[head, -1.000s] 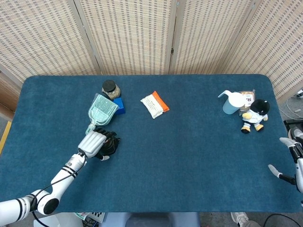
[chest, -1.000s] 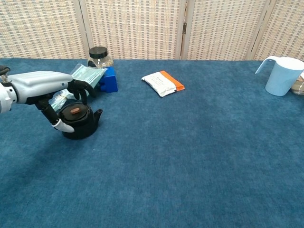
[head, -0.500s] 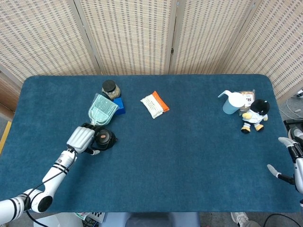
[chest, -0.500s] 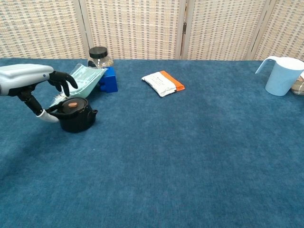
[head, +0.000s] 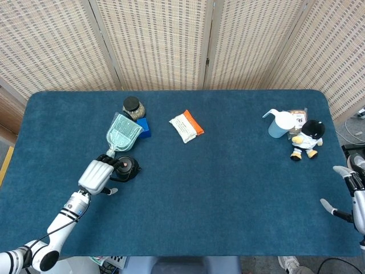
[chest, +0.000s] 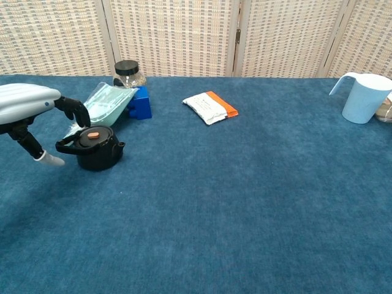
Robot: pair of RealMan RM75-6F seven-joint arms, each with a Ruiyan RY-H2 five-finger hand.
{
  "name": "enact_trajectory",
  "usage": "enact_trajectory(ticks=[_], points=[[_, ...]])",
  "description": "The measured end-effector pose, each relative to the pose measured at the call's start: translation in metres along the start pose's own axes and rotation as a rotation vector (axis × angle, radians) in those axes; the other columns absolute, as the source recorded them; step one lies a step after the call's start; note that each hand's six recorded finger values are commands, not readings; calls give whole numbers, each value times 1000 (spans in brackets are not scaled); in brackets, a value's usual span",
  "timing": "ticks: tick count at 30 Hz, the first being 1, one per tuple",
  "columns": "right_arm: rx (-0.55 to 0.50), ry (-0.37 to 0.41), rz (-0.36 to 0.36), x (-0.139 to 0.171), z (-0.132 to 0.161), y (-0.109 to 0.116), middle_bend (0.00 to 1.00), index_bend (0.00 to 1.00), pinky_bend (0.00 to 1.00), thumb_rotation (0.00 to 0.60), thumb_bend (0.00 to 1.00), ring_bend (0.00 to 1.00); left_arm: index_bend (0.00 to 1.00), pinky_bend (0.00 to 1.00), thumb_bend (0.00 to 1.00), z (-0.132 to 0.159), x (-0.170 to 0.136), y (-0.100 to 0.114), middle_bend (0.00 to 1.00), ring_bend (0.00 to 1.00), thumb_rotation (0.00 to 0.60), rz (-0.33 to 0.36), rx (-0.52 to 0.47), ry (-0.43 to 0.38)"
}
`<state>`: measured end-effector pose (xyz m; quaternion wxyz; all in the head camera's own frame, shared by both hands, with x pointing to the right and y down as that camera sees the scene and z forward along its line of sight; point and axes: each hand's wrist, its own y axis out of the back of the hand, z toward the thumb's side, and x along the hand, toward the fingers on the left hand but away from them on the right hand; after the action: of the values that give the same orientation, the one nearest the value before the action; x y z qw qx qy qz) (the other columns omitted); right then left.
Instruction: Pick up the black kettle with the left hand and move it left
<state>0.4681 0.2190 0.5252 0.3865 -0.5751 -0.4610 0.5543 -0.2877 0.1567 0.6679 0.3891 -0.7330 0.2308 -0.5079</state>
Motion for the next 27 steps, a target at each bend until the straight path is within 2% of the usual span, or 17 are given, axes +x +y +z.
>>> enact_trajectory(ticks=[12,18,27], points=[[-2,-14,4,4,-5,0,248,224,158,600,146,124,351,165,96,21,0,-6,330,265,600,-2,62,-25],[-3,-13,7,4,-5,-1,248,224,157,600,146,124,364,163,97,21,-2,-10,346,270,600,-15,105,-9],[-1,-8,8,3,-4,-2,248,223,158,600,146,124,406,163,97,17,-6,-14,384,295,600,-29,109,10]])
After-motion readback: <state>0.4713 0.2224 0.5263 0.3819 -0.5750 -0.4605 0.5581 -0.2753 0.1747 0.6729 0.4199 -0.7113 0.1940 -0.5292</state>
